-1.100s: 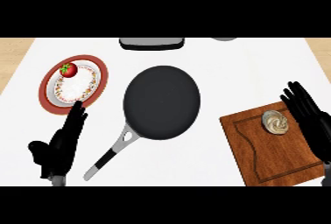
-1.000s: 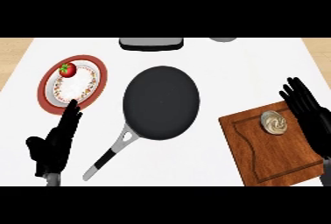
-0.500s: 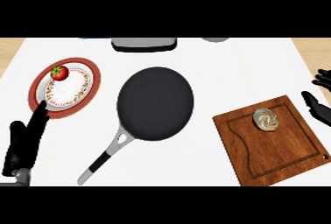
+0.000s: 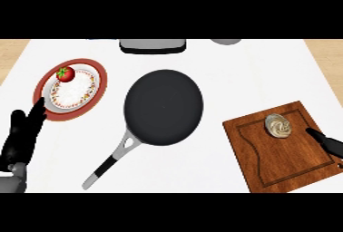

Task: Pick the cupcake from the cutting board and place it in the pan

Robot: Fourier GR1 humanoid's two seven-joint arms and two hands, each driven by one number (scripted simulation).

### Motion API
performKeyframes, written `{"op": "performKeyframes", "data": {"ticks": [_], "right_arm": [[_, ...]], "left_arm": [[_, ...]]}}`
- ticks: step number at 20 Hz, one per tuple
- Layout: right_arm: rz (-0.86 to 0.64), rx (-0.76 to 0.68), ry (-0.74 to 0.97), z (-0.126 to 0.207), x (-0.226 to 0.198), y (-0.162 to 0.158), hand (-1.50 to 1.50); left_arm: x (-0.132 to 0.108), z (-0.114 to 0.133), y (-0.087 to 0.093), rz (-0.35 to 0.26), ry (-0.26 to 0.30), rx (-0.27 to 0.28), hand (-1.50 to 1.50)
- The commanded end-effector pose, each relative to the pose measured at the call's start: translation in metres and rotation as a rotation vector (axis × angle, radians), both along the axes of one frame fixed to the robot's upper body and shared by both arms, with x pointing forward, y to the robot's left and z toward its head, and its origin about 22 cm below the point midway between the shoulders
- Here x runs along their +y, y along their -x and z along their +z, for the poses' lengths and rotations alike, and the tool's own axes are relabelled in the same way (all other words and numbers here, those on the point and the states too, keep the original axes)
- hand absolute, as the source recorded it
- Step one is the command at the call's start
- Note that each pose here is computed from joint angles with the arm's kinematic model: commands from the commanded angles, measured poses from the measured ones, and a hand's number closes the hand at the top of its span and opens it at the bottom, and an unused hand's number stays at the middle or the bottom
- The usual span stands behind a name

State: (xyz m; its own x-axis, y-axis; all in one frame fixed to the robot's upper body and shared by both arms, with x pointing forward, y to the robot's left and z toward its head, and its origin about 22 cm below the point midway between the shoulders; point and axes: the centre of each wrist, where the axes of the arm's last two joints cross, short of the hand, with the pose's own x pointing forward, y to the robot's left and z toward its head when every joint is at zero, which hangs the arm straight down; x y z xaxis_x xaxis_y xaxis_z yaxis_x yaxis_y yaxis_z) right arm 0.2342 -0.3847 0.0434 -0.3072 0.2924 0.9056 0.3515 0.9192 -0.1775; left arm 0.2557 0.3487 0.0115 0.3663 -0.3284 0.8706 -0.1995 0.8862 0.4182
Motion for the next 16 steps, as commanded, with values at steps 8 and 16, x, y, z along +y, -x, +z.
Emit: {"op": "performKeyframes", "data": {"ticks": [8,16], "right_arm": [[-0.045,0.462,0.571,0.106,-0.016,-0.017,-1.5],[0.026,0.804,0.809,0.13,0.039,-0.038,-1.5]], "left_arm": [[-0.004,-0.002,-0.004,-0.026,0.001,-0.002,0.0],[0.007,0.004,-0.009,-0.04,-0.001,0.018,0.0]]}}
